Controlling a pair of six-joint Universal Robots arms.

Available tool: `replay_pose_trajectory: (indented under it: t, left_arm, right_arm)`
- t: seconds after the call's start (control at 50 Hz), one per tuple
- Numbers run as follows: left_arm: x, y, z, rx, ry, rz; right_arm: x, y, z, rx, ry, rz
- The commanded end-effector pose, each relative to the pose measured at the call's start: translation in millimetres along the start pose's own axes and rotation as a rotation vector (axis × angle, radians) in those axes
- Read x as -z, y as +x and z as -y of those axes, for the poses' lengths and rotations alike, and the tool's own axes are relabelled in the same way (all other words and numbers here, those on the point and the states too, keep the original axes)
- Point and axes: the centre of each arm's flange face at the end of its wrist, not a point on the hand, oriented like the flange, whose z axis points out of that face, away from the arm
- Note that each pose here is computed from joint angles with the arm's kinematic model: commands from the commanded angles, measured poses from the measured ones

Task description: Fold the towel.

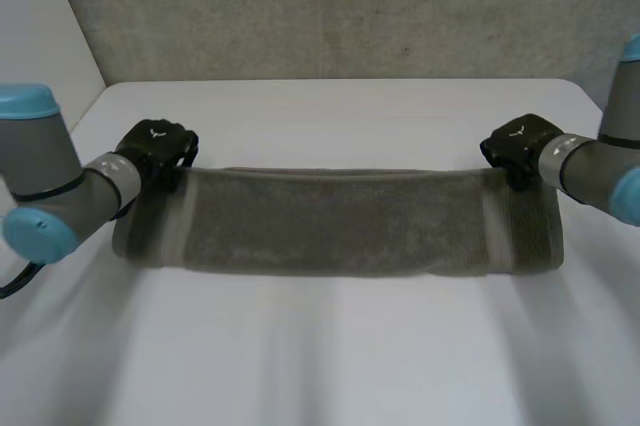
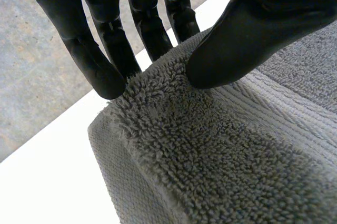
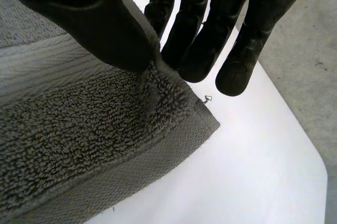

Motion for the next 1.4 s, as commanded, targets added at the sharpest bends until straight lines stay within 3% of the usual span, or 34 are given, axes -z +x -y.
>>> replay_pose_trajectory:
  t: [0.02,0.26,0.42,0.5,0.7,0.74,0.88,1.16,1.4]
  left_arm:
    - [-26.5,0.3,-0.1,-0.02,0.027,0.03]
    - [-43.9,12.0,3.5,-0.037,0.06,0.047]
    - [-33.0,23.9,11.3,-0.036,0.026,0.07]
    - [-19.6,21.4,17.6,-0.03,0.001,0.09]
    - [50.8,30.0,41.6,0.019,0.008,0.081]
    - [71.9,36.6,38.4,0.069,0.031,0.085]
    - [105.9,52.1,26.2,0.128,0.081,0.075]
    - [116.0,68.3,-1.9,0.167,0.094,0.022]
    - [117.3,70.0,-2.8,0.166,0.096,0.019]
  right_arm:
    - [-35.3,4.3,-1.6,0.016,0.021,-0.074]
    - [-59.0,-5.5,0.0,0.024,0.071,-0.089]
    - [-56.9,-2.4,8.6,-0.084,0.113,-0.104]
    - [-28.1,8.0,38.3,-0.13,0.163,-0.113]
    - [54.0,6.4,46.0,-0.135,0.148,-0.128]
    - [77.9,-4.6,38.4,-0.143,0.136,-0.122]
    - [96.8,-35.2,0.9,-0.172,0.041,-0.067]
    - [69.4,-40.9,-73.4,-0.218,-0.027,-0.145]
    - [48.2,-39.9,-91.0,-0.235,-0.006,-0.128]
